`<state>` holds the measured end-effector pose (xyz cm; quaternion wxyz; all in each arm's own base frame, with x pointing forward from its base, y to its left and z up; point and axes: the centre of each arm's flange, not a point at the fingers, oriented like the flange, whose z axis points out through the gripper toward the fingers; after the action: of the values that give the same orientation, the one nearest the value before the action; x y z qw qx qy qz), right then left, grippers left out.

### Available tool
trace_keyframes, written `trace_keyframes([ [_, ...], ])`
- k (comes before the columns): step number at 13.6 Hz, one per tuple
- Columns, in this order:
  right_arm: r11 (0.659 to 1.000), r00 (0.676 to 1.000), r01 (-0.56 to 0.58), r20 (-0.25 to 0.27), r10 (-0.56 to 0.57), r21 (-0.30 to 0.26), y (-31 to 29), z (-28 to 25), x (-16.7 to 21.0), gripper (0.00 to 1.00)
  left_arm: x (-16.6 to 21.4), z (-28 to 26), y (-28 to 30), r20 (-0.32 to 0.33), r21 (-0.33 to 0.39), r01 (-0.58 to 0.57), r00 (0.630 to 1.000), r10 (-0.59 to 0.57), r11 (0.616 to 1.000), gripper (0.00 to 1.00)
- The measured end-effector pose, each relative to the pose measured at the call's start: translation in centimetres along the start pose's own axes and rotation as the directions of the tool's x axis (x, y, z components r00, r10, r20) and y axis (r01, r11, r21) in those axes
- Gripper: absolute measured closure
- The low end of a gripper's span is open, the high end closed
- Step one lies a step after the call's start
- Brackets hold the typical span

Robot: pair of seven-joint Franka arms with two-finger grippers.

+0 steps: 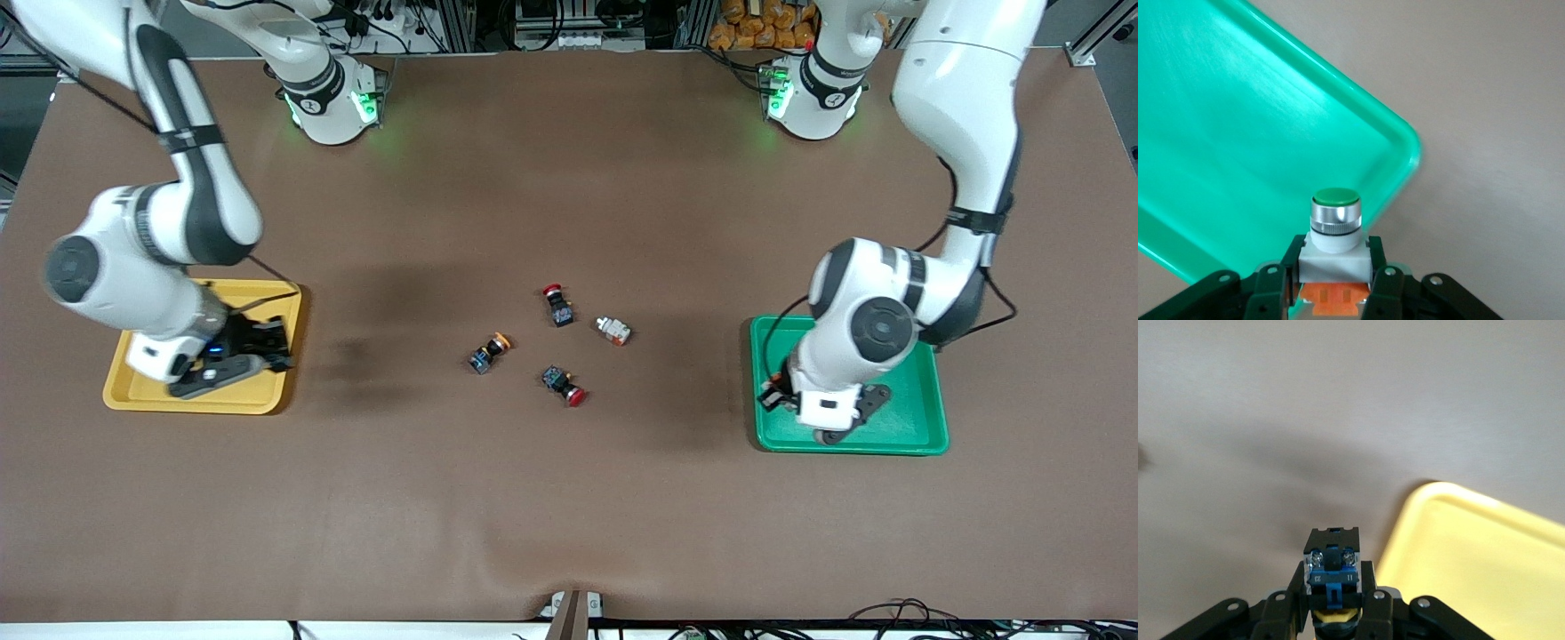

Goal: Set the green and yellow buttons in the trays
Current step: 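Carry the green button to the green tray while the right gripper carries yellow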

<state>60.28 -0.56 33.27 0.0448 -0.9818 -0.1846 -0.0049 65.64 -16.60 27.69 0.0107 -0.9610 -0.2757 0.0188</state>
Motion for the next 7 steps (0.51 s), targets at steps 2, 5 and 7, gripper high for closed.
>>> trace_keyframes([
  [2, 0.995, 0.995, 0.103, 0.0, -0.103, -0.015, 3.8, -0.5, -1.3, 0.67, 3.2, 0.9, -3.7, 0.019, 0.01, -0.088, 0.996, 0.087, 0.996, 0.59],
  [5, 0.968, 0.968, 0.25, 0.032, -0.249, -0.03, 8.5, -0.1, -3.2, 0.67, 6.5, 3.2, -8.6, 0.059, 0.021, -0.159, 0.986, 0.157, 0.987, 0.59],
  [7, 0.948, 0.947, 0.317, 0.07, -0.314, -0.036, 10.7, 0.6, -4.4, 0.67, 7.7, 4.9, -10.7, 0.087, 0.023, -0.199, 0.977, 0.196, 0.98, 0.59],
])
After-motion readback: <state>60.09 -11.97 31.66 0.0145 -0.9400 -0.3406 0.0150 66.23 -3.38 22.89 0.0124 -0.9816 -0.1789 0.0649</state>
